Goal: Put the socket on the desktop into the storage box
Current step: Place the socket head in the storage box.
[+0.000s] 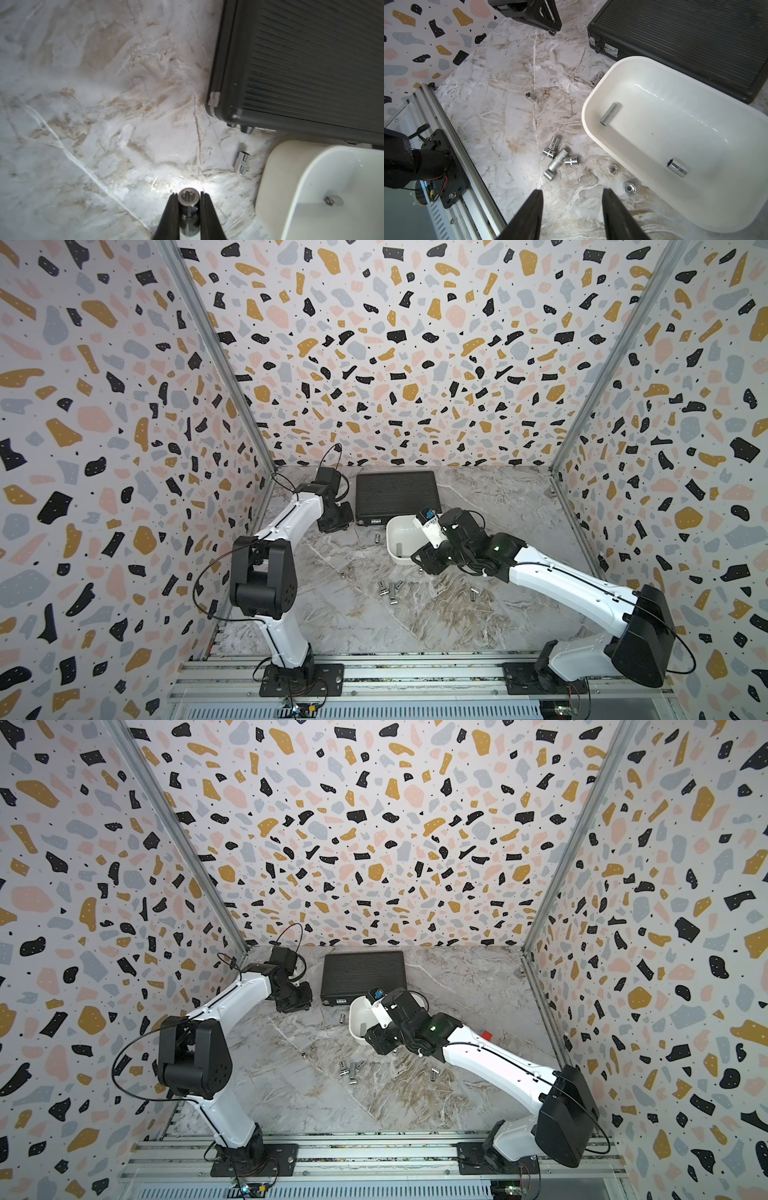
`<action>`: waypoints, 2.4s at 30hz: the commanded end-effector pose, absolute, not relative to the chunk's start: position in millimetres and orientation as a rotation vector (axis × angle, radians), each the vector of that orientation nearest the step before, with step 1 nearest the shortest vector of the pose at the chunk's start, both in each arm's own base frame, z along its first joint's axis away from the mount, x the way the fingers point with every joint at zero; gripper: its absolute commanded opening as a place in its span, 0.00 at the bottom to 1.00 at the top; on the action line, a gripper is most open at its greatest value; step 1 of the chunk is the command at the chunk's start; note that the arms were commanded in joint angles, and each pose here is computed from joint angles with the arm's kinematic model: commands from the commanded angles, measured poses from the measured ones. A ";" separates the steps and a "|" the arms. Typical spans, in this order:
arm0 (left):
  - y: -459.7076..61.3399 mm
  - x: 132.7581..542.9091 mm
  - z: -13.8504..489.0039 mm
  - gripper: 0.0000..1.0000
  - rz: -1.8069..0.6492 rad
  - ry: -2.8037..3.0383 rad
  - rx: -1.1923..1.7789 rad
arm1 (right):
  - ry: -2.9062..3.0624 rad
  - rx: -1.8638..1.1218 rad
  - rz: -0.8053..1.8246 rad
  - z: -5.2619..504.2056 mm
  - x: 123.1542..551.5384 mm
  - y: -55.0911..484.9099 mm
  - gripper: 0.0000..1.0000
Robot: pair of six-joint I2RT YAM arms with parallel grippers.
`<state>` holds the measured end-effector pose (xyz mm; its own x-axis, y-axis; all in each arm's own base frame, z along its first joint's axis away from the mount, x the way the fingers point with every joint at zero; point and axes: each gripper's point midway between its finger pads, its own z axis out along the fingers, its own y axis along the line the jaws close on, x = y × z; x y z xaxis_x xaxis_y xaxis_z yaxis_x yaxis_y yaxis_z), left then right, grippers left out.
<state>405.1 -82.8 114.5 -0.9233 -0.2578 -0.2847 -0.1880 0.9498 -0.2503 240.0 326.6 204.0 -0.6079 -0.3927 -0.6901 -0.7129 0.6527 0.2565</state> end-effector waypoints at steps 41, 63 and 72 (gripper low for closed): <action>-272.4 387.3 109.7 0.01 -0.449 2.821 0.176 | 2.383 -0.556 0.662 206.5 245.5 243.0 0.51; -275.8 386.6 86.1 0.34 -0.399 2.862 0.197 | 2.419 -0.515 0.645 196.1 249.6 235.8 0.51; -276.0 383.2 110.2 0.38 -0.445 2.813 0.210 | 2.432 -0.494 0.645 194.8 250.6 234.6 0.51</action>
<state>381.3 -272.1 78.6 -0.9672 0.0984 -0.2341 0.1583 0.9545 -0.2528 252.0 239.0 193.2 -0.7617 -0.2145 -0.6114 -0.4908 0.8071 0.3284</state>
